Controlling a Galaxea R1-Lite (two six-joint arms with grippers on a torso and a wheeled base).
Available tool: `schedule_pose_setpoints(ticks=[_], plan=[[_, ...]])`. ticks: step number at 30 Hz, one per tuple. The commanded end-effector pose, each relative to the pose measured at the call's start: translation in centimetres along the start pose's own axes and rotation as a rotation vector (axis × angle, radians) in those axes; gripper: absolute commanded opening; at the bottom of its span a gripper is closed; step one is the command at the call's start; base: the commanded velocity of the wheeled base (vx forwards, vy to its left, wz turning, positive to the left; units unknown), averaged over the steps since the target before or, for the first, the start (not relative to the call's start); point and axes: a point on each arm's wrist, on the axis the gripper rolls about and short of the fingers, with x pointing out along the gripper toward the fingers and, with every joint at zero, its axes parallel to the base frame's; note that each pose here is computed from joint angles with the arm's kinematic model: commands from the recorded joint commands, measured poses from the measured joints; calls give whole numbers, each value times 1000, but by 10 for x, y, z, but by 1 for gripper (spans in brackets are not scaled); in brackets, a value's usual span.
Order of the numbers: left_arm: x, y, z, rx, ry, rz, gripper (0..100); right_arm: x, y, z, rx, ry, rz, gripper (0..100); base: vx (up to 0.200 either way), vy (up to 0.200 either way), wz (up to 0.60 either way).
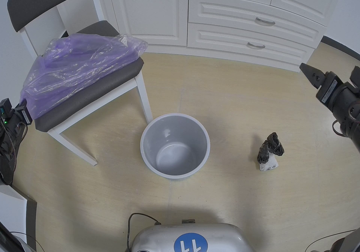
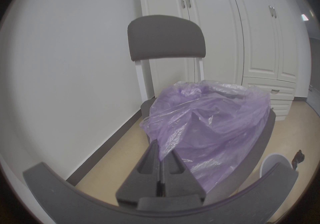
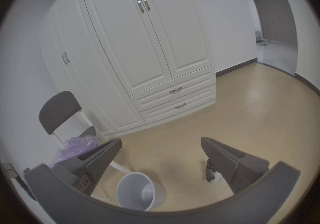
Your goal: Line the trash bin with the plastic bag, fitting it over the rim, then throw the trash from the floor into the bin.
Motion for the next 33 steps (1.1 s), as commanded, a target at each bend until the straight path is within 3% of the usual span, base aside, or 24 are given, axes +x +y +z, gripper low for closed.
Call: schedule_pose_setpoints(ticks=[1,4,8,10,15,24,29,30,33], plan=[[-26,-4,27,8,-89,-11,0,17,31,-32,-81,16,15,100,0,0,0],[-41,-10,38,22,-127,-41,0,21,36,-29,-170,-67,33,100,0,0,0],[-44,-22,44,47,-138,-88,0,14,21,-42,-206,-103,28,100,0,0,0],[-49,-23,44,57,-118,-87,0,12,13,-42,-276,-149,9,100,0,0,0],[-49,-22,46,61,-126,-84,0,4,7,-29,-309,-259,26,100,0,0,0],[-49,-23,54,61,-158,-90,0,-3,9,-32,-342,-257,95,100,0,0,0],[-45,-37,59,49,-176,-143,0,-10,-1,-27,-442,-265,66,100,0,0,0],[-46,-42,57,43,-169,-161,0,-20,-14,-32,-549,-217,49,100,0,0,0],[-48,-51,55,36,-164,-189,0,-40,-31,-26,-626,-192,71,100,0,0,0]])
